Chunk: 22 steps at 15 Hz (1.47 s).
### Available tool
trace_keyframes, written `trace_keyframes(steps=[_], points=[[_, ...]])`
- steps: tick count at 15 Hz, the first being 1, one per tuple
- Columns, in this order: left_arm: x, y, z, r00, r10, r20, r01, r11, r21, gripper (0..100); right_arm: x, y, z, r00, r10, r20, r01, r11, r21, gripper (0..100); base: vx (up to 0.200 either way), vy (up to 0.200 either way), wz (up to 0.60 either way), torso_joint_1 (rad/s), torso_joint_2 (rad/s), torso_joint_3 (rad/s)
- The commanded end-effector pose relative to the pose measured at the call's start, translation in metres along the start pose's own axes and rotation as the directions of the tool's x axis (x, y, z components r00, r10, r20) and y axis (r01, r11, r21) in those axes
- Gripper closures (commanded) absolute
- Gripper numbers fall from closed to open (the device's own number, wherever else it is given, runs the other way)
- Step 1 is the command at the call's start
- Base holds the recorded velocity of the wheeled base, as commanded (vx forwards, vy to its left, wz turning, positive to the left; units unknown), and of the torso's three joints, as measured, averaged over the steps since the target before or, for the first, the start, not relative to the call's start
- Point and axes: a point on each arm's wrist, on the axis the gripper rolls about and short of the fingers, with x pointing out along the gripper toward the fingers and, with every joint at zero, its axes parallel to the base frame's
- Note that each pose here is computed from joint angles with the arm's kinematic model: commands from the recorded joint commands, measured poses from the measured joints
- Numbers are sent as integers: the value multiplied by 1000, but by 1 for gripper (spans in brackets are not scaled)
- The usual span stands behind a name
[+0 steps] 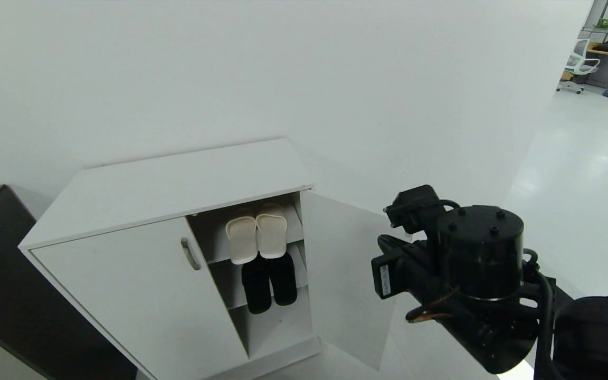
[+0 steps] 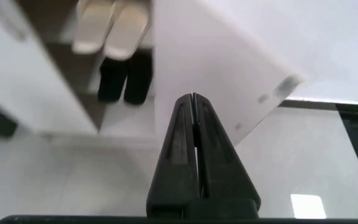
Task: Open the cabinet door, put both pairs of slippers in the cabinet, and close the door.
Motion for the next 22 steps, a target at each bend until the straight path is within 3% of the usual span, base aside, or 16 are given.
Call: trace_keyframes(steps=[1, 8, 13, 22], points=[[0, 0, 0, 1000, -1, -1, 1, 1000, 0, 100, 16, -15, 19, 998, -61, 27, 59, 997, 41, 100, 0, 0, 0, 0, 0, 0], [0, 0, 0, 1000, -1, -1, 1, 1000, 0, 100, 73, -48, 56, 988, -147, -51, 154, 973, 170, 100, -86, 0, 0, 2, 3, 2], [0, 0, 0, 1000, -1, -1, 1, 1000, 0, 100, 128, -73, 49, 977, -203, -59, 211, 956, 203, 100, 0, 0, 0, 0, 0, 0], [0, 0, 0, 1000, -1, -1, 1, 1000, 0, 100, 183, -88, 19, 969, -229, -97, 244, 949, 201, 100, 0, 0, 0, 0, 0, 0]])
